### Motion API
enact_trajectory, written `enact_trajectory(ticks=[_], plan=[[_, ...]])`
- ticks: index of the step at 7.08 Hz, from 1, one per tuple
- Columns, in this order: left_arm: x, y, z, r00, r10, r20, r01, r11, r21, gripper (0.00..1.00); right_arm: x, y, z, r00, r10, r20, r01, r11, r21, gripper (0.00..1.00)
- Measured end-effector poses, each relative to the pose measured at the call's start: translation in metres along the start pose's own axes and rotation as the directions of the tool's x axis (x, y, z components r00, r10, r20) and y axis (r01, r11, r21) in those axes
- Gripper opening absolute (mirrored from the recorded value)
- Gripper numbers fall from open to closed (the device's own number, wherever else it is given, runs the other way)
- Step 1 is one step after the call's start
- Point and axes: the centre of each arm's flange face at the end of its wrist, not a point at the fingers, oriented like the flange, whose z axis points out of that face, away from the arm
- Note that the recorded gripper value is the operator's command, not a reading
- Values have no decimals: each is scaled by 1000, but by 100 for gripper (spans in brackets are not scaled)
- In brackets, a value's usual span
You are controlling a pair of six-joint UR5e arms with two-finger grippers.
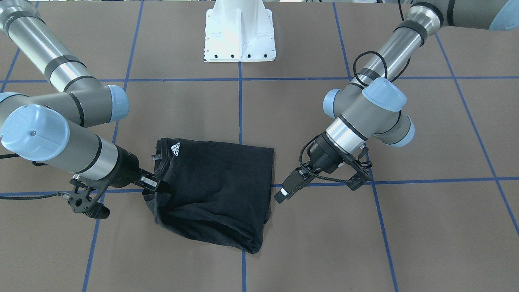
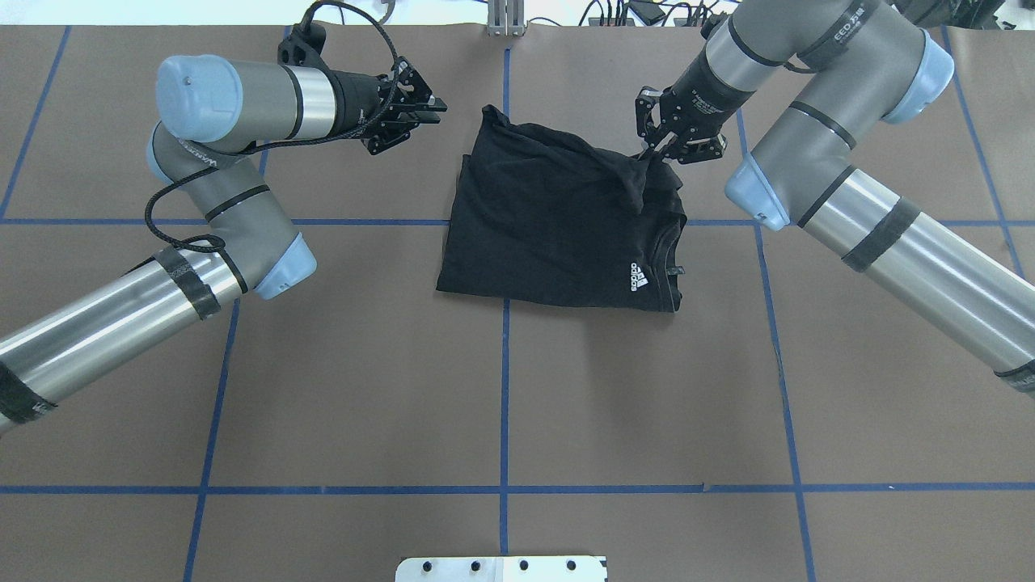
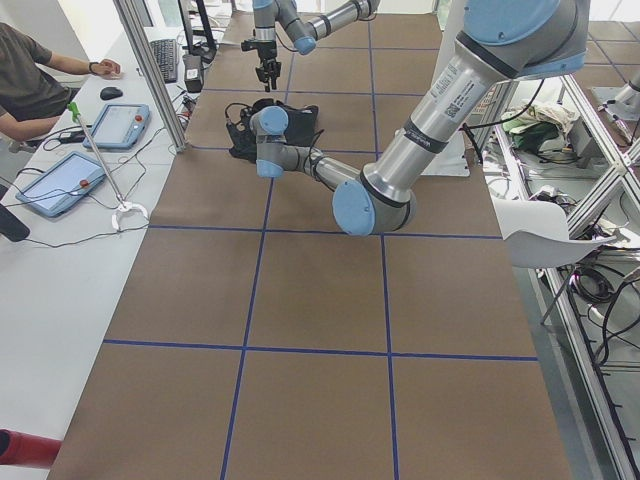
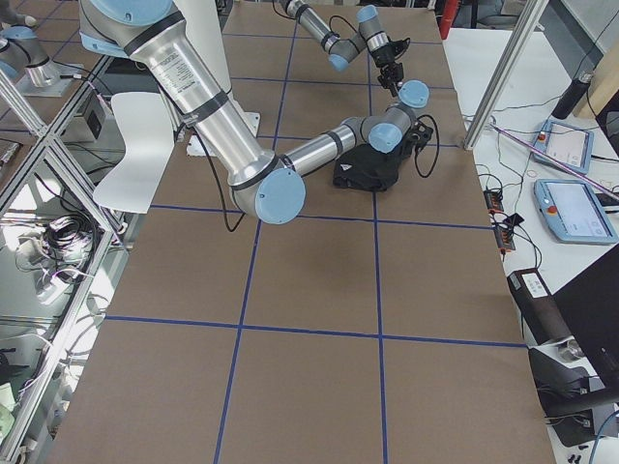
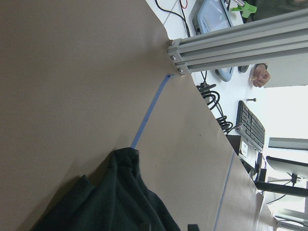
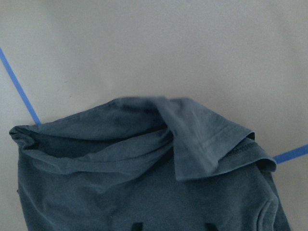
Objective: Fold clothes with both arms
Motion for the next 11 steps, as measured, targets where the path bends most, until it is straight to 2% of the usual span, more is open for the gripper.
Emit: enact_trajectory(ticks=[2, 3, 4, 5, 6, 7, 8, 9, 10, 11], plan=[[-9, -3, -11, 1000, 7, -1, -7, 1000, 1, 100, -10, -3, -13, 1000, 1, 15, -1, 1000, 14, 100], [-16, -7, -27, 999, 37, -4, -37, 999, 3, 100, -16, -2, -18, 1000, -12, 23, 11, 1000, 24, 100], [-27, -18, -53, 994, 108, 0, -108, 994, 8, 100, -17, -4, -29, 999, -29, 35, 27, 998, 48, 100], [-43, -42, -92, 980, 196, 18, -196, 981, 8, 100, -10, -13, -48, 997, -58, 47, 54, 995, 86, 100], [-63, -81, -144, 954, 297, 53, -298, 955, 11, 100, 10, -24, -65, 993, -107, 42, 101, 986, 130, 100], [-87, -123, -201, 906, 412, 99, -416, 909, 24, 100, 36, -36, -75, 985, -172, 7, 169, 970, 173, 100], [-118, -158, -253, 831, 531, 166, -544, 838, 37, 100, 66, -48, -81, 967, -249, -62, 256, 945, 202, 100], [-151, -190, -300, 717, 646, 262, -676, 736, 35, 100, 102, -64, -89, 925, -340, -171, 371, 905, 208, 100], [-185, -219, -347, 562, 740, 369, -795, 606, -4, 100, 139, -84, -104, 855, -427, -292, 487, 856, 175, 100], [-212, -240, -387, 423, 789, 446, -863, 501, -68, 100, 183, -105, -120, 762, -512, -396, 589, 802, 97, 100]])
